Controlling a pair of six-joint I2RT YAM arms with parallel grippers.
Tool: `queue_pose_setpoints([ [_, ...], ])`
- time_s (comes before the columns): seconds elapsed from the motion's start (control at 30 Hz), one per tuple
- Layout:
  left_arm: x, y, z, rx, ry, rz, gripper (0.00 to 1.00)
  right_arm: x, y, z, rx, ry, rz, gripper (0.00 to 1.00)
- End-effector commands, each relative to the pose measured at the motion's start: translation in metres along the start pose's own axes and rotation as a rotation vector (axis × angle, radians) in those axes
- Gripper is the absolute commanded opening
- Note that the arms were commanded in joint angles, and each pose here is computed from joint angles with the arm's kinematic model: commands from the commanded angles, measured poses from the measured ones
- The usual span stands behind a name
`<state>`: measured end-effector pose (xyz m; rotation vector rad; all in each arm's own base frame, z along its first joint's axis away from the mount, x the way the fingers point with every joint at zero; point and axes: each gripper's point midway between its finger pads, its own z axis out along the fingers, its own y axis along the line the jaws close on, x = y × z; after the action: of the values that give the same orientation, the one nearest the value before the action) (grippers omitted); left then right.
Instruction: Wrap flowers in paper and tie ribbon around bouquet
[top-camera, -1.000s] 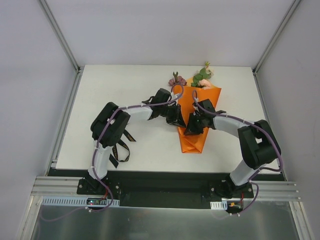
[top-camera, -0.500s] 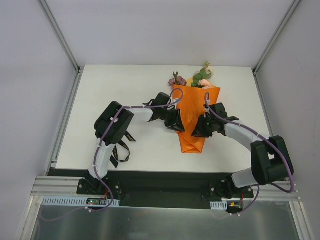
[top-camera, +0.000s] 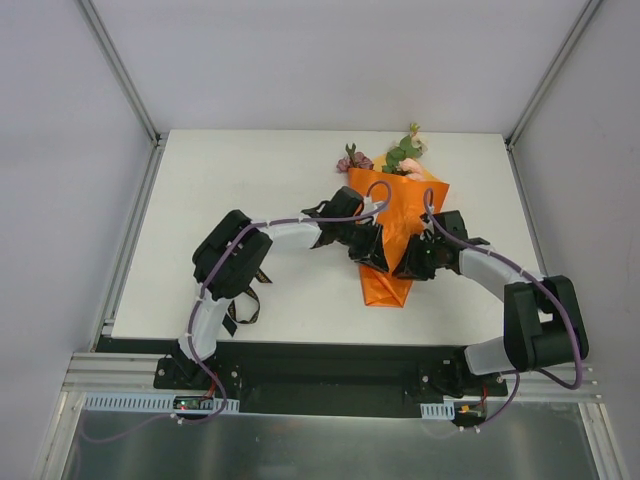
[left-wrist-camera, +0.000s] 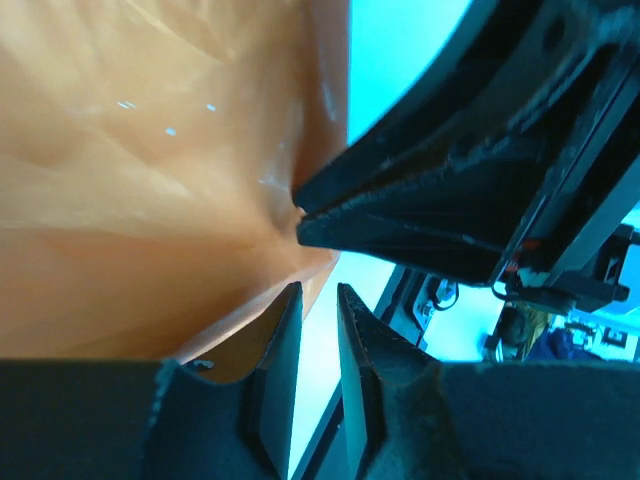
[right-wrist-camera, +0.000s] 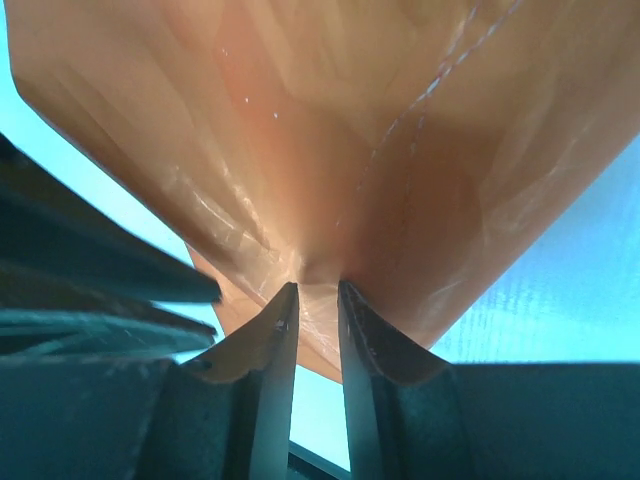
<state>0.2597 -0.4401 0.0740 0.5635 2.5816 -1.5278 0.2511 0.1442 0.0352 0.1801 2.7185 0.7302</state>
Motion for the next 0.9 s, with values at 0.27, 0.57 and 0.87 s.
queue_pose_setpoints([
  [0.27,0.014,0.038,0.018,-0.045,0.032,-0.025,0.14,-0.025,-0.008,-0.006,-0.164,-0.014,0.157,0.25],
  [0.57,0.023,0.058,0.013,-0.104,0.023,-0.065,0.0,-0.05,-0.019,0.0,-0.19,-0.026,0.231,0.22],
  [0.87,0.043,0.09,0.015,-0.21,0.021,-0.182,0.0,-0.095,-0.061,-0.004,-0.148,-0.073,0.369,0.21],
])
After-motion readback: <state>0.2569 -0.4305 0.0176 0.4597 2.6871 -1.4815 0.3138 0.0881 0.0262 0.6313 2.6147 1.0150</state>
